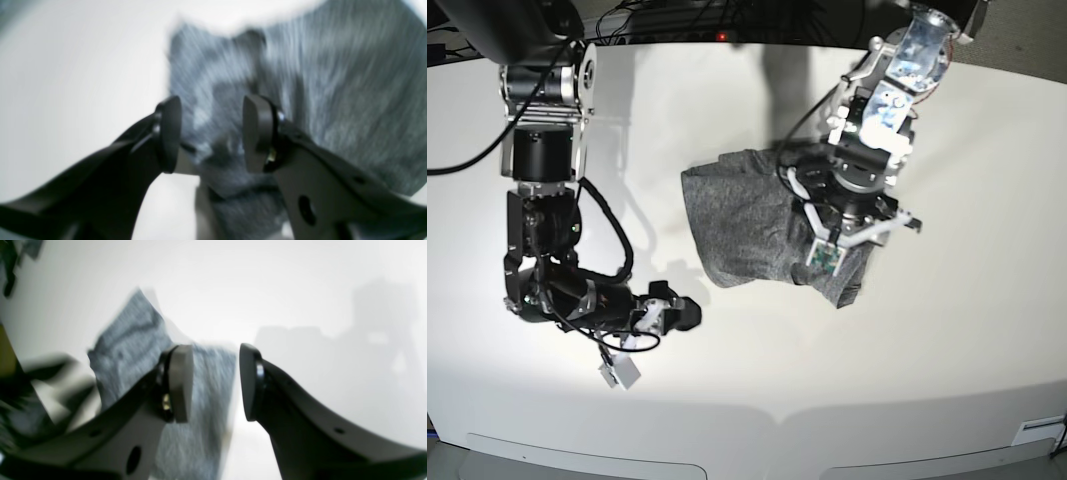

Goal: Fold the T-shirt properly
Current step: 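Release the right gripper and press the bundle with the left gripper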

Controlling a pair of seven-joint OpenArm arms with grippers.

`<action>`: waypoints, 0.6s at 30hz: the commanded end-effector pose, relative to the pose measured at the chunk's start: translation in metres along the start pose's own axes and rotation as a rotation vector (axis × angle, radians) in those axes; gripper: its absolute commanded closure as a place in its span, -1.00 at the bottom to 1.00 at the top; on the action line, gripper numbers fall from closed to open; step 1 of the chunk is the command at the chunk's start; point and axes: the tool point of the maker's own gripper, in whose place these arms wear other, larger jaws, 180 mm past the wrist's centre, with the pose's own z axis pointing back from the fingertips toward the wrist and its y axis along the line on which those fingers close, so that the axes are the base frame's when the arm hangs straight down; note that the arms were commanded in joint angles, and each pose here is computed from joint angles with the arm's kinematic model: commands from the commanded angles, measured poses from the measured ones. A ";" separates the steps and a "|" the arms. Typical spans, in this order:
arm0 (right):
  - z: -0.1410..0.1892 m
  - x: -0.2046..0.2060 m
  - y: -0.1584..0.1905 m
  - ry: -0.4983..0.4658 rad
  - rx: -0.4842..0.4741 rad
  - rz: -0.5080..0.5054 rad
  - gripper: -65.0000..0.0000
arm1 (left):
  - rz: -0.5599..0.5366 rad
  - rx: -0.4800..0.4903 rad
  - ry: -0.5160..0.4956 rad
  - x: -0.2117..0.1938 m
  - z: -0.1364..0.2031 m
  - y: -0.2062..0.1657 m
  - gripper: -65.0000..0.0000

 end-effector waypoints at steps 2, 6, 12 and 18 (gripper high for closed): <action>-0.005 0.037 0.014 -0.105 0.019 0.038 0.27 | 0.017 0.004 -0.017 0.008 0.002 -0.003 0.11; -0.026 0.030 0.032 -0.065 0.022 0.078 0.27 | -0.001 -0.040 0.033 -0.017 0.007 -0.019 0.11; -0.041 0.018 0.048 0.001 0.034 0.154 0.27 | -0.063 -0.005 0.163 -0.069 0.017 -0.017 0.11; -0.063 -0.009 0.050 0.094 0.007 0.232 0.27 | -0.027 -0.045 0.167 -0.072 0.026 -0.030 0.11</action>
